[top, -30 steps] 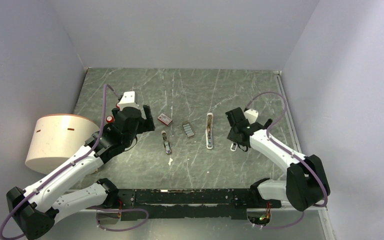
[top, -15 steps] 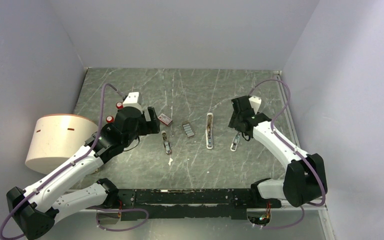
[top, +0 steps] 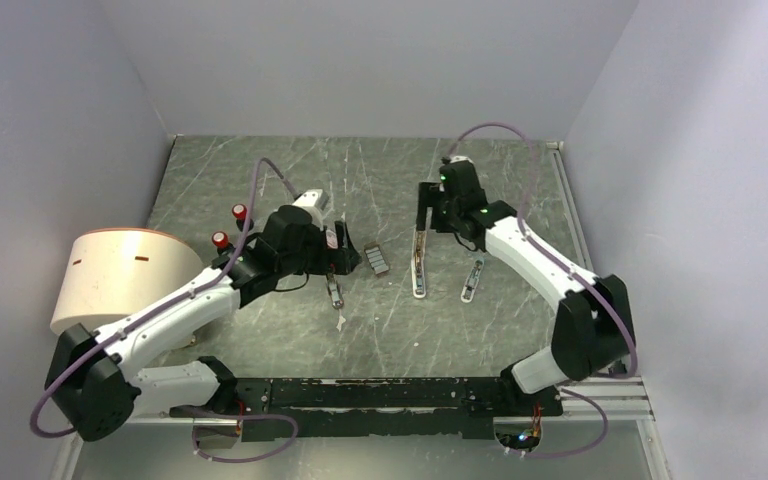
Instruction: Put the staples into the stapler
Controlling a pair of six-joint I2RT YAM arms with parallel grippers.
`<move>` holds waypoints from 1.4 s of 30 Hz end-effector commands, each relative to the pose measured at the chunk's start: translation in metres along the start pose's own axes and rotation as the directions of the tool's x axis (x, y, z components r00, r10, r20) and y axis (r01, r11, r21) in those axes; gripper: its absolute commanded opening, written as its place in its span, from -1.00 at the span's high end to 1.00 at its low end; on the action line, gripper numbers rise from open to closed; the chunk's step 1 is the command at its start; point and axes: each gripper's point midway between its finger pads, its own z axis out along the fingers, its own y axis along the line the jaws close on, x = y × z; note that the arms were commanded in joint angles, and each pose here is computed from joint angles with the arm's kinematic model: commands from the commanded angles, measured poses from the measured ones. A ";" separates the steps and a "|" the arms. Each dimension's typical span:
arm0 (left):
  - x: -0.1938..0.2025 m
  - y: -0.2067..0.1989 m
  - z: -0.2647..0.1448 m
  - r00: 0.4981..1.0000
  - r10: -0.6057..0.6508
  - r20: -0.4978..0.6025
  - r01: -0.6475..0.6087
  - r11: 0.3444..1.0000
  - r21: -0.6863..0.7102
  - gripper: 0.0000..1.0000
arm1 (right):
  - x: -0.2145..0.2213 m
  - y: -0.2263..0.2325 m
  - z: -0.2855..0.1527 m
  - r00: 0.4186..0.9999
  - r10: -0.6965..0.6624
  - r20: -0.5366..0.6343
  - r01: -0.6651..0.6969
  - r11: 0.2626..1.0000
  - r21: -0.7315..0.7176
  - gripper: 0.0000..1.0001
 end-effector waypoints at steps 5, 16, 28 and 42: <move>0.013 -0.030 0.028 0.993 -0.069 -0.096 0.082 0.988 0.132 -0.94 | 0.007 0.029 0.029 0.991 -0.109 -0.079 0.110 0.994 0.006 -0.45; 0.042 -0.049 0.058 0.963 -0.147 -0.226 0.193 0.962 0.195 -0.72 | 0.020 0.026 0.036 0.986 -0.089 -0.138 0.098 0.993 0.059 0.14; 0.086 -0.082 0.112 0.926 -0.173 -0.335 0.251 0.946 0.206 -0.16 | 0.030 0.035 0.028 0.987 -0.064 -0.147 0.075 0.995 0.070 0.29; 0.133 -0.076 0.163 0.925 -0.179 -0.336 0.208 0.977 0.052 0.42 | 0.034 0.037 0.024 0.991 -0.029 -0.129 0.040 0.996 0.085 0.31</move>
